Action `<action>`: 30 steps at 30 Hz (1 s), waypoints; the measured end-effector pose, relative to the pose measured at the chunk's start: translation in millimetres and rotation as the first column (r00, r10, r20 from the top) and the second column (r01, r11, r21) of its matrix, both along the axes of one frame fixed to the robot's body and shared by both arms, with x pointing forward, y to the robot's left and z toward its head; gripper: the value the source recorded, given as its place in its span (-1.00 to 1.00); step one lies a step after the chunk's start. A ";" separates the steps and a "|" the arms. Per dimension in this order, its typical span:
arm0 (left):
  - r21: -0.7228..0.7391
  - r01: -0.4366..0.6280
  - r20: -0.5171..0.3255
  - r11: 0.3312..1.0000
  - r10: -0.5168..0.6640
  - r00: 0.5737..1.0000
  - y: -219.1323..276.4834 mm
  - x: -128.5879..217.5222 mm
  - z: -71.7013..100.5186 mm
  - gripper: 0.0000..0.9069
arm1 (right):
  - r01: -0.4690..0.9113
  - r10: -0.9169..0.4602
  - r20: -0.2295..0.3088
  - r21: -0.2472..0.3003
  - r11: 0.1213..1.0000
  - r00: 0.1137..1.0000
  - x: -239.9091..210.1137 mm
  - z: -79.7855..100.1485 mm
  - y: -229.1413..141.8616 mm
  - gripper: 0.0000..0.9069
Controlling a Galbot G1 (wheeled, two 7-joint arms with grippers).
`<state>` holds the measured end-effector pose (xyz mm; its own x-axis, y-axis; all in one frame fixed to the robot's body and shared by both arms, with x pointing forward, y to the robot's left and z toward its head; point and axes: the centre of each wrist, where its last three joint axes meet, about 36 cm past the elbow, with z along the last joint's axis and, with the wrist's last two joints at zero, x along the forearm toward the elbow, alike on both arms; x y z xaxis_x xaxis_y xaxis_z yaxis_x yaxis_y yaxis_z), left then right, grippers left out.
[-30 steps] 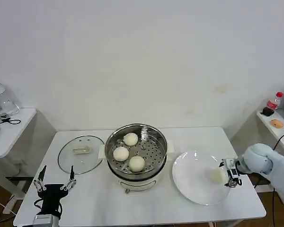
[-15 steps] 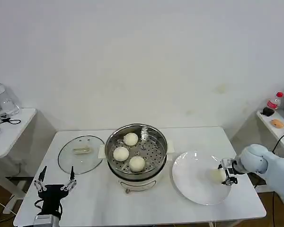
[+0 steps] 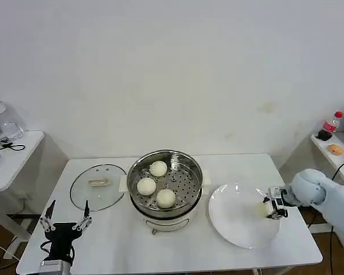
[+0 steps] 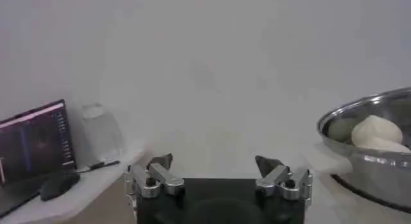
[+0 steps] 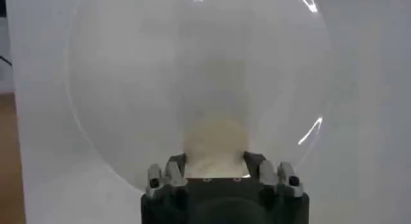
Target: Take steamed baozi put them in steamer then cover it.
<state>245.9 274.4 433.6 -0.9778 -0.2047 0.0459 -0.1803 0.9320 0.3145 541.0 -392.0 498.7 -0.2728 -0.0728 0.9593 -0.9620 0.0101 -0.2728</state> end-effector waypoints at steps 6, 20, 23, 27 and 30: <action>-0.002 -0.001 0.005 1.000 0.001 1.000 1.0 0.2 1.3 1.00 | -0.014 0.012 0.056 0.042 0.999 0.998 15.8 39.8 13.5 0.40; 0.002 0.000 0.021 1.000 0.000 1.000 1.8 1.7 6.8 1.00 | -0.091 0.062 0.203 0.140 0.986 0.977 45.2 145.2 70.7 0.40; 0.005 -0.002 0.027 1.000 0.002 1.000 2.4 2.5 9.2 1.00 | -0.123 0.085 0.225 0.160 0.980 0.971 49.6 166.5 94.5 0.42; 0.003 -0.007 0.036 1.000 0.007 0.999 3.1 4.2 12.0 1.00 | -0.155 0.111 0.232 0.183 0.971 0.966 54.9 185.2 128.3 0.42; 0.001 -0.009 0.040 1.000 0.009 0.999 2.9 5.1 12.5 1.00 | -0.173 0.127 0.223 0.200 0.965 0.967 57.8 189.7 154.7 0.42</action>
<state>251.0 277.3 446.2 -0.9769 -0.2137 0.0068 -0.2012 0.9298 0.3082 598.8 -237.4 688.4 -0.4332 -0.3270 0.8399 -0.8797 -0.0492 -0.4729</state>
